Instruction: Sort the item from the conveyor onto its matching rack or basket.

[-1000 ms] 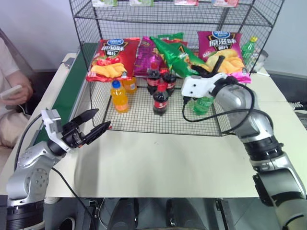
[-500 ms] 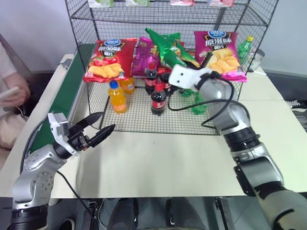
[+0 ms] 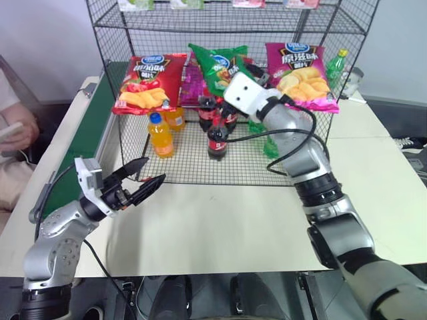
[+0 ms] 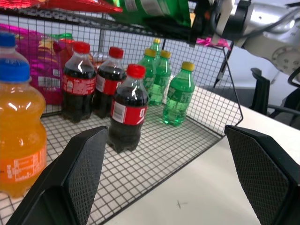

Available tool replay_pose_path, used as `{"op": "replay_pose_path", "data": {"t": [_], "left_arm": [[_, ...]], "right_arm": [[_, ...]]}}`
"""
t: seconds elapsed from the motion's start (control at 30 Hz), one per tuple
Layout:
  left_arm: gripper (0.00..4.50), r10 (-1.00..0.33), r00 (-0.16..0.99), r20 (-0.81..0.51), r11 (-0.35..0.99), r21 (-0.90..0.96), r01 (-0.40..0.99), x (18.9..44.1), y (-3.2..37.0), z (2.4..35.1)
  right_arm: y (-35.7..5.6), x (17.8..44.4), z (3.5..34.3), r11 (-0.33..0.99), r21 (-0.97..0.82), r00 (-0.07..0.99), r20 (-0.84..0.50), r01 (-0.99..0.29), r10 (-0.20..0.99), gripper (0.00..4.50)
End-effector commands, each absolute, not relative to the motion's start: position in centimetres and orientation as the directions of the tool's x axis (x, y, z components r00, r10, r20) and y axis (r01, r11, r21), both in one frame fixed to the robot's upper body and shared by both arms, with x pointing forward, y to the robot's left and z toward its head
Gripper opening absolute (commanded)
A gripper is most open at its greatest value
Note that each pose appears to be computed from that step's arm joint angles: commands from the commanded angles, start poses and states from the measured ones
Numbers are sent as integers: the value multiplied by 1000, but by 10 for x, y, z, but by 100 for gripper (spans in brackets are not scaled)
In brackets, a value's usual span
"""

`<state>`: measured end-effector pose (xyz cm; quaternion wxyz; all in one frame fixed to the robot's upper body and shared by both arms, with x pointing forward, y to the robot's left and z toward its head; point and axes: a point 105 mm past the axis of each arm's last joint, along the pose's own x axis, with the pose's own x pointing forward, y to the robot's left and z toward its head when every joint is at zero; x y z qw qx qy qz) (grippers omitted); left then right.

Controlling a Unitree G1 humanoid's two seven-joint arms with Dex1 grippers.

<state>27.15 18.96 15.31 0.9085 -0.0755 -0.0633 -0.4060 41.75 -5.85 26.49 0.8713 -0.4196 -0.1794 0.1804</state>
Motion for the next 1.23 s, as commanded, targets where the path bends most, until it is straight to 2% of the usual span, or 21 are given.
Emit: {"op": "replay_pose_path", "data": {"t": [0.03,0.1,0.23,0.37,0.43,0.5,0.7,0.87,0.97,1.07,1.13,1.23], "left_arm": [[428,-734,649,199,657,-31,753,268,186,163],[428,-734,649,198,658,-27,752,268,186,163],[428,-731,654,197,663,-23,748,266,187,163],[428,-727,660,192,670,-14,742,267,188,163],[428,-724,663,193,673,-12,739,267,188,163],[428,-723,664,194,674,-13,738,267,188,163],[428,-693,707,141,716,19,698,270,199,163],[428,-647,760,60,762,79,642,269,227,176],[428,-609,793,27,789,116,603,268,247,185],[428,-578,816,-11,809,121,575,266,263,182],[428,-575,818,-38,810,120,575,264,271,175],[428,-561,825,-69,815,127,565,265,282,169]], "right_arm": [[-50,408,299,626,-768,830,258,-135,495,365],[-52,409,294,591,-797,837,235,-125,494,365],[-32,391,293,605,-754,749,241,-255,617,365],[-22,372,300,607,-723,673,271,-330,688,365],[-19,361,307,639,-653,629,308,-405,714,365],[-13,342,318,641,-565,535,369,-520,760,365],[-36,297,309,485,-394,328,402,-781,855,365],[-91,265,263,356,-260,299,235,-897,925,365],[-138,262,227,402,-249,395,78,-881,915,365],[-172,254,191,413,-209,436,-79,-886,896,365],[-186,251,179,424,-224,457,-124,-878,881,365],[-200,254,175,476,-219,507,-114,-851,854,365]]}}
